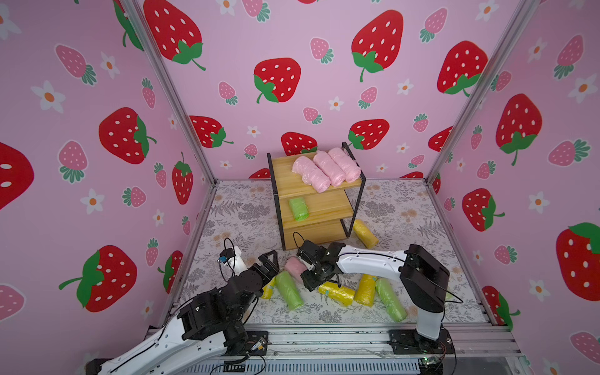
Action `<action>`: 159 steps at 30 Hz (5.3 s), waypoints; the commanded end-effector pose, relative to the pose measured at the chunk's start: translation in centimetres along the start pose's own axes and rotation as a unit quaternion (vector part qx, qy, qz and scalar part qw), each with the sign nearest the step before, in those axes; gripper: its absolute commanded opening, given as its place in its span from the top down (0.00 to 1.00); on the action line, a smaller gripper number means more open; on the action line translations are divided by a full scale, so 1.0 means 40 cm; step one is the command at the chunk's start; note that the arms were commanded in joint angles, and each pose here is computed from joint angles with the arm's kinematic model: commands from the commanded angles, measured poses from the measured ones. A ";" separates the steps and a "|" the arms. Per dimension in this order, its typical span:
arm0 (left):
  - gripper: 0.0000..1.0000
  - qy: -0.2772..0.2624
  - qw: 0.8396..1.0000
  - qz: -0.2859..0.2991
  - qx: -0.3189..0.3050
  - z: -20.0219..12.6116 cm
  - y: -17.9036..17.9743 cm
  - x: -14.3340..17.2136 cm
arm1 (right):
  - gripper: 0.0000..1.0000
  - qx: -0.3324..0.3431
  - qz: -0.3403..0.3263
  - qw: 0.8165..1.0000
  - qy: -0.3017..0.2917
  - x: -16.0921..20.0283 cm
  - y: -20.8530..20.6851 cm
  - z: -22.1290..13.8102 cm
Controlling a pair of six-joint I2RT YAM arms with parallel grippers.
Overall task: Sort the rolls of trash bags by color and place them on the shelf
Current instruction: Pick up the roll of trash bags from the center of the board, then place the roll of trash bags on the shelf.
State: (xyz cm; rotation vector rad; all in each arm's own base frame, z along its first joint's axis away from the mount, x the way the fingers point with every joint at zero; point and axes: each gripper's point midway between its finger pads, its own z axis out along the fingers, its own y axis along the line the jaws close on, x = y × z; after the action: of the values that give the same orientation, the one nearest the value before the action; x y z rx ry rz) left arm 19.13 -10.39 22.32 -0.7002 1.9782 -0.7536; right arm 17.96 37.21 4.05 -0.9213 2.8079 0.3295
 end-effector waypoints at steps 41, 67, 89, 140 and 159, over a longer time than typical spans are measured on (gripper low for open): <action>0.00 0.102 0.960 0.077 0.250 -0.015 -0.297 0.081 | 1.00 -0.223 0.020 0.950 -0.216 0.004 0.078 -0.609; 0.46 0.121 0.915 -0.040 0.383 -0.033 -0.391 0.059 | 1.00 -0.283 0.005 0.931 -0.231 -0.012 0.132 -0.675; 1.00 0.071 0.930 -0.230 0.277 0.067 -0.252 0.023 | 0.02 -0.278 0.086 0.909 -0.299 -0.064 0.102 -0.660; 0.00 -0.034 0.989 -0.023 0.144 -0.138 -0.168 -0.162 | 1.00 -0.156 0.080 0.841 -0.512 -0.339 0.076 -1.005; 0.00 0.014 0.996 0.020 0.083 -0.088 -0.129 -0.102 | 1.00 -0.111 0.178 0.856 -0.473 -0.639 -0.063 -0.886</action>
State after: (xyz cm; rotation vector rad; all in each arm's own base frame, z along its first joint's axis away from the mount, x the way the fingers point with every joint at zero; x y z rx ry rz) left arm 19.25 -10.42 30.20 -0.5744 1.8929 -0.9339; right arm 37.09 40.70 41.45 -0.1426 2.0133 0.8285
